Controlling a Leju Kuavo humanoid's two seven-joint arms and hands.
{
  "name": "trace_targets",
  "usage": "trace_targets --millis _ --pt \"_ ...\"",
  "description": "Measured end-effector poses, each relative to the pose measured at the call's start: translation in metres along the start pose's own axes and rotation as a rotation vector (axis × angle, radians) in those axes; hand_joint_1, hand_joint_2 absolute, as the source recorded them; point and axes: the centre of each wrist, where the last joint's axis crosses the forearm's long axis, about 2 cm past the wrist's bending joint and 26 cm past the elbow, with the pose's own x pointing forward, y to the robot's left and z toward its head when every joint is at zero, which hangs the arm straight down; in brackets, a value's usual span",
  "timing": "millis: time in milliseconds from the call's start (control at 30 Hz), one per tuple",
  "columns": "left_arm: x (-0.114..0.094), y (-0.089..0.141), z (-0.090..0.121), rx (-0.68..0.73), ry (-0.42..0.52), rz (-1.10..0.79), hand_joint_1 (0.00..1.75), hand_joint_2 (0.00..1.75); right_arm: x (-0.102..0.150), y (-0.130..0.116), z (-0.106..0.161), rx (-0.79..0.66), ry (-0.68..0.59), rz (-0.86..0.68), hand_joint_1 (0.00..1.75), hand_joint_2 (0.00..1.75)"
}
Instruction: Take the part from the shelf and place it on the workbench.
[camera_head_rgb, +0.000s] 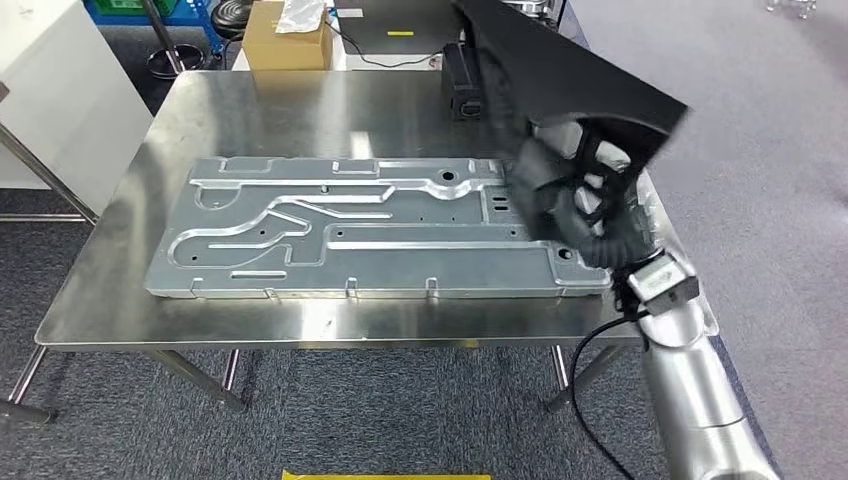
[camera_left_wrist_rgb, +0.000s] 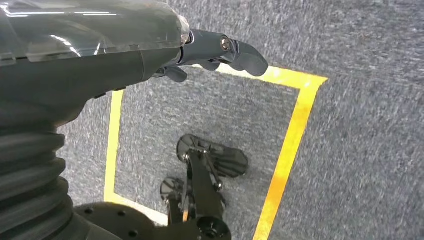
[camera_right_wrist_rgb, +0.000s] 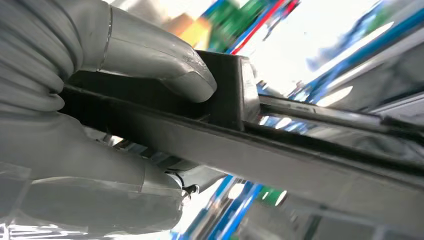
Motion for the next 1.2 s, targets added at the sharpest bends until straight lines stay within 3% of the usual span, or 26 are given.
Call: trace_targets --millis 133,233,300,500,600,800,967,1133,1200 --pt "0.000 0.000 0.000 -0.006 -0.001 -0.010 0.00 1.75 -0.016 -0.017 0.003 -0.017 0.085 0.158 1.75 1.75" --pt "0.000 0.000 0.000 -0.024 -0.007 -0.025 0.00 1.75 -0.026 -0.032 -0.002 0.011 0.176 0.426 1.75 1.75" --pt "0.001 0.000 0.000 -0.033 -0.010 -0.032 0.00 1.75 -0.033 -0.042 -0.013 0.061 0.220 0.580 1.75 1.75" --pt "0.005 -0.001 -0.002 -0.044 -0.018 -0.043 0.00 1.75 -0.051 -0.041 -0.041 0.271 0.304 0.810 1.75 1.75" --pt "0.006 -0.001 -0.003 -0.051 -0.020 -0.043 0.00 1.75 -0.064 -0.014 -0.059 0.483 0.339 0.922 1.75 1.75" --pt "0.007 -0.001 -0.003 -0.063 -0.027 -0.032 0.00 1.75 -0.071 0.057 -0.075 0.799 0.317 0.916 1.75 1.75" --pt "0.006 -0.002 -0.002 -0.074 -0.046 -0.036 0.00 1.75 -0.066 0.096 -0.082 0.933 0.289 0.893 1.75 1.75" --pt "0.006 -0.003 -0.003 -0.082 -0.057 -0.043 0.00 1.75 -0.065 0.116 -0.079 1.009 0.287 0.892 1.75 1.75" --pt "0.006 -0.003 -0.002 -0.086 -0.060 -0.048 0.00 1.75 -0.065 0.121 -0.076 1.028 0.299 0.889 0.87 0.87"
